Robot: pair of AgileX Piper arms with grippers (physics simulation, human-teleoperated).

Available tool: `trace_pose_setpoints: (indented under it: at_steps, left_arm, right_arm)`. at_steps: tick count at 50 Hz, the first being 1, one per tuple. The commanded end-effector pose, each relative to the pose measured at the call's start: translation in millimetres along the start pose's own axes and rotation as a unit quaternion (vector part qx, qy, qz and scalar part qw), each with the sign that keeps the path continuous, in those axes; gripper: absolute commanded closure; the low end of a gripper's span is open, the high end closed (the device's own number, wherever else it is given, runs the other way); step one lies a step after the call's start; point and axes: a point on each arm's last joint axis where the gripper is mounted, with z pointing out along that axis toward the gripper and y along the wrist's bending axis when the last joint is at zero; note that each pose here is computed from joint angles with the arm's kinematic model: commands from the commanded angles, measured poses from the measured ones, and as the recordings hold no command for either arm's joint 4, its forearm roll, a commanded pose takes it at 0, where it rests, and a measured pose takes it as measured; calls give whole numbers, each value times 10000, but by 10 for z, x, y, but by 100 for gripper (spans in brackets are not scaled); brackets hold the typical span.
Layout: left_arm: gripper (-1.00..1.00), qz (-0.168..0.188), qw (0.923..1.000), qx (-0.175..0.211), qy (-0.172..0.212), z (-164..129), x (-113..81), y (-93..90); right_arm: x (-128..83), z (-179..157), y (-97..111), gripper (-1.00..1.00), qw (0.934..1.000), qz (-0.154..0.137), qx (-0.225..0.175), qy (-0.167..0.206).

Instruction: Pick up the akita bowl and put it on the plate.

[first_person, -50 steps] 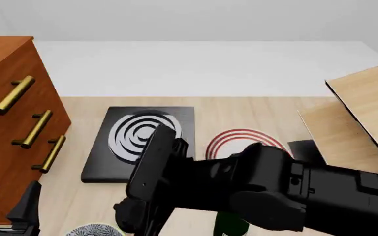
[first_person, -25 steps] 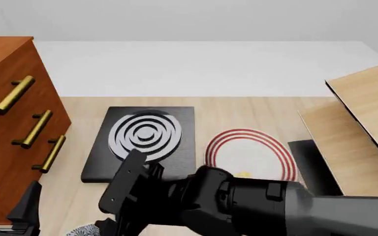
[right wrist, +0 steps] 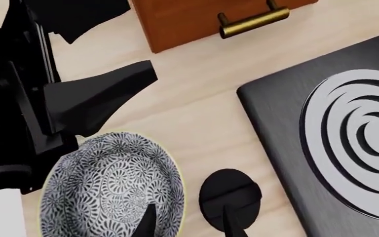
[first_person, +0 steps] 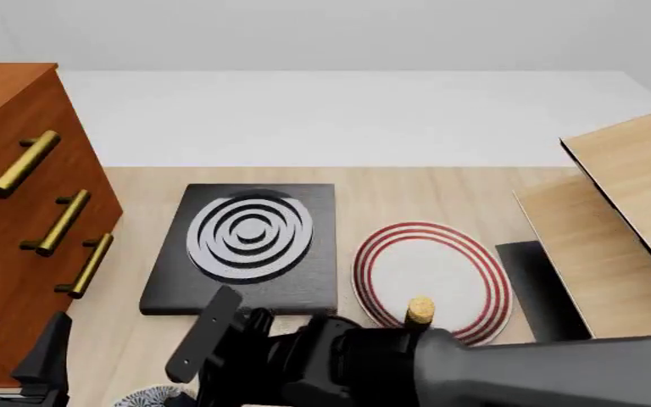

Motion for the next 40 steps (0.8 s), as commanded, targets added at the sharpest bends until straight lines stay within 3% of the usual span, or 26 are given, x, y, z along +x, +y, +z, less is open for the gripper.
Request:
trace_pose_setpoints:
  at_steps: [1, 40]
  left_arm:
    - [-100, 0, 10000, -1, 0, 2, -1, 0]
    - [-100, 1, 10000, -1, 0, 0, 0, 0]
  right_arm:
    - [137, 172, 35, -100, 9998, 148, -31, 115]
    - [519, 563, 53, -100, 9979, 528, -26, 364]
